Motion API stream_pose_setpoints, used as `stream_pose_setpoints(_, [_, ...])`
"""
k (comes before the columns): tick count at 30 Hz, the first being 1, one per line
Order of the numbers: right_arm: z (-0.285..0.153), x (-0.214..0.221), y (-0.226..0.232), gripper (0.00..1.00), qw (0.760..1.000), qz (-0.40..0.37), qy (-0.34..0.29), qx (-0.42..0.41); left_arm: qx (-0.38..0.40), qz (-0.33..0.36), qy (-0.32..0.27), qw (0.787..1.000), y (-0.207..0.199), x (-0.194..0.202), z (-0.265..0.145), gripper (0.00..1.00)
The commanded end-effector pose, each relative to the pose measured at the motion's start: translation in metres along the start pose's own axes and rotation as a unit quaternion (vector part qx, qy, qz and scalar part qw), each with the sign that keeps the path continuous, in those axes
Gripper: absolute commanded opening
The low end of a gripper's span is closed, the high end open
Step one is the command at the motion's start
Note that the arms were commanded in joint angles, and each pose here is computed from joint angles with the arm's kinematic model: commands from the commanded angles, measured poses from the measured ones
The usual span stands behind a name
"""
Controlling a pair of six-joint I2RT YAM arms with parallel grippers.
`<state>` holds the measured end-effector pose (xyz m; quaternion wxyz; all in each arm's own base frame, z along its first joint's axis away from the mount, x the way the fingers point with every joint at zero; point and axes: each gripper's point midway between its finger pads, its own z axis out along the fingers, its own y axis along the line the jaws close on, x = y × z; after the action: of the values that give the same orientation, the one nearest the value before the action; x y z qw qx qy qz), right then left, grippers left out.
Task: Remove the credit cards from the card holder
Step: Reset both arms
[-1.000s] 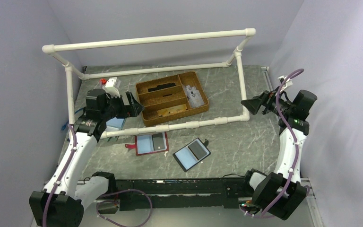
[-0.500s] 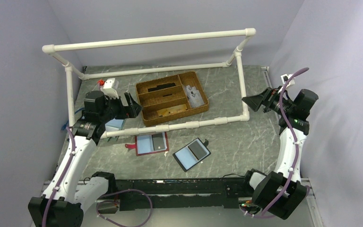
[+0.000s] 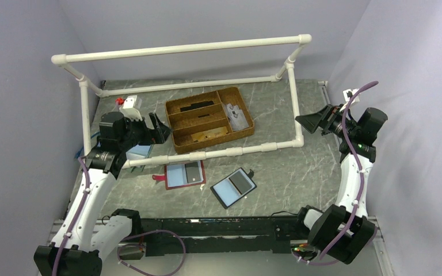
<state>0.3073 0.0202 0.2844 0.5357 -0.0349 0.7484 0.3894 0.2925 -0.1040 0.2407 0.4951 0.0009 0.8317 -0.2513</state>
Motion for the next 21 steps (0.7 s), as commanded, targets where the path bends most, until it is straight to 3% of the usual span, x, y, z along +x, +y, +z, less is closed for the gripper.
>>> stream_pose_setpoints(1, [-0.0002,-0.0077,0.0059,1.0,1.0,-0.005,-0.01,-0.015,0.012,0.018,-0.015,1.0,-0.0034,-0.0057,-0.0038,0.99])
stream_pose_setpoints(21, [-0.0001,-0.008,0.0065,1.0,0.999,0.043,-0.016,-0.006,0.015,0.016,-0.008,1.0,-0.003,-0.0017,-0.0018,1.0])
